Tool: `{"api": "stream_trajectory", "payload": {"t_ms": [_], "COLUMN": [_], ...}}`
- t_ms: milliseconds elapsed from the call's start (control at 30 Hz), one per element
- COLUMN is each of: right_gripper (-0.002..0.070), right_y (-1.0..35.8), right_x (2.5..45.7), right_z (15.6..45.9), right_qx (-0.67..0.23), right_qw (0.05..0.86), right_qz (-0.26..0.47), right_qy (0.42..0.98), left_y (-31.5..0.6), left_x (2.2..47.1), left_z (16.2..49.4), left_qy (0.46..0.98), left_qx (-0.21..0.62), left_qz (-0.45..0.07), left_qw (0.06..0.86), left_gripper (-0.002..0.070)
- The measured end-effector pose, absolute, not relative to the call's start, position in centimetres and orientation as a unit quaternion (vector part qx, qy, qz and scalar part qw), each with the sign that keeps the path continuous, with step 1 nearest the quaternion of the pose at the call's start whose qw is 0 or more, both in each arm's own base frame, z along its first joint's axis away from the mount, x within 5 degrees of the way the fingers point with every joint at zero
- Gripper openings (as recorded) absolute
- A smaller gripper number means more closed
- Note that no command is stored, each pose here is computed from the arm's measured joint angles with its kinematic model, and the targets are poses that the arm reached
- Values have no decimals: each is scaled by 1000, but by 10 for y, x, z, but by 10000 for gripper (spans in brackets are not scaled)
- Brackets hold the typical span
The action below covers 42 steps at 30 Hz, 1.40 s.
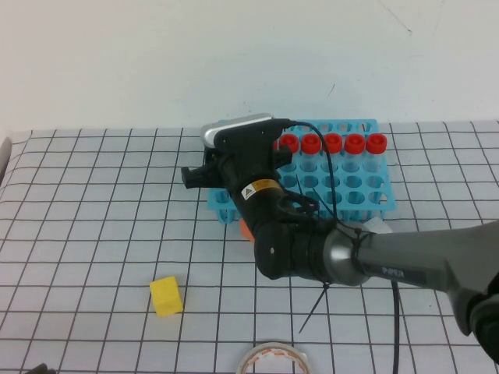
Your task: Place the test tubes
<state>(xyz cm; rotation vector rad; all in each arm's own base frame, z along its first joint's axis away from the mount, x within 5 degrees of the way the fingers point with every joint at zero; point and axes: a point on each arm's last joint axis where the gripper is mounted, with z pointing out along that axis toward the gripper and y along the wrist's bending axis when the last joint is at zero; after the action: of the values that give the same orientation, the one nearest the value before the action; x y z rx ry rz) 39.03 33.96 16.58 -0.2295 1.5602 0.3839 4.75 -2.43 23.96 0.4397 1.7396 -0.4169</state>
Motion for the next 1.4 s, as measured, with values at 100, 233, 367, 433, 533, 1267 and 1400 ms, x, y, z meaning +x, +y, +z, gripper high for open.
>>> {"api": "stream_trajectory", "payload": {"t_ms": [100, 233, 367, 433, 533, 1267, 1400], "right_gripper": [280, 280, 279, 280, 280, 279, 279], "right_y": [338, 331, 328, 329, 331, 337, 337], "right_x": [393, 401, 405, 404, 404, 403, 404], "right_z": [165, 167, 167, 165, 165, 148, 147], "right_qx": [-100, -93, -82, -87, -106, -152, -153], "right_qw": [689, 689, 685, 683, 685, 666, 664], "right_qz": [169, 167, 173, 175, 174, 170, 170], "right_qy": [698, 699, 703, 703, 699, 710, 711], "left_y": [-24, -24, -24, -24, -24, -24, -24], "left_x": [47, 47, 47, 47, 47, 47, 47], "left_z": [239, 238, 238, 238, 238, 238, 238], "left_qy": [756, 756, 756, 756, 756, 758, 758], "left_qx": [190, 190, 190, 190, 190, 190, 190], "left_qz": [-178, -177, -177, -177, -177, -177, -177], "left_qw": [601, 600, 600, 600, 600, 599, 599], "left_gripper": [0, -1, -1, -1, -1, -1, -1]}}
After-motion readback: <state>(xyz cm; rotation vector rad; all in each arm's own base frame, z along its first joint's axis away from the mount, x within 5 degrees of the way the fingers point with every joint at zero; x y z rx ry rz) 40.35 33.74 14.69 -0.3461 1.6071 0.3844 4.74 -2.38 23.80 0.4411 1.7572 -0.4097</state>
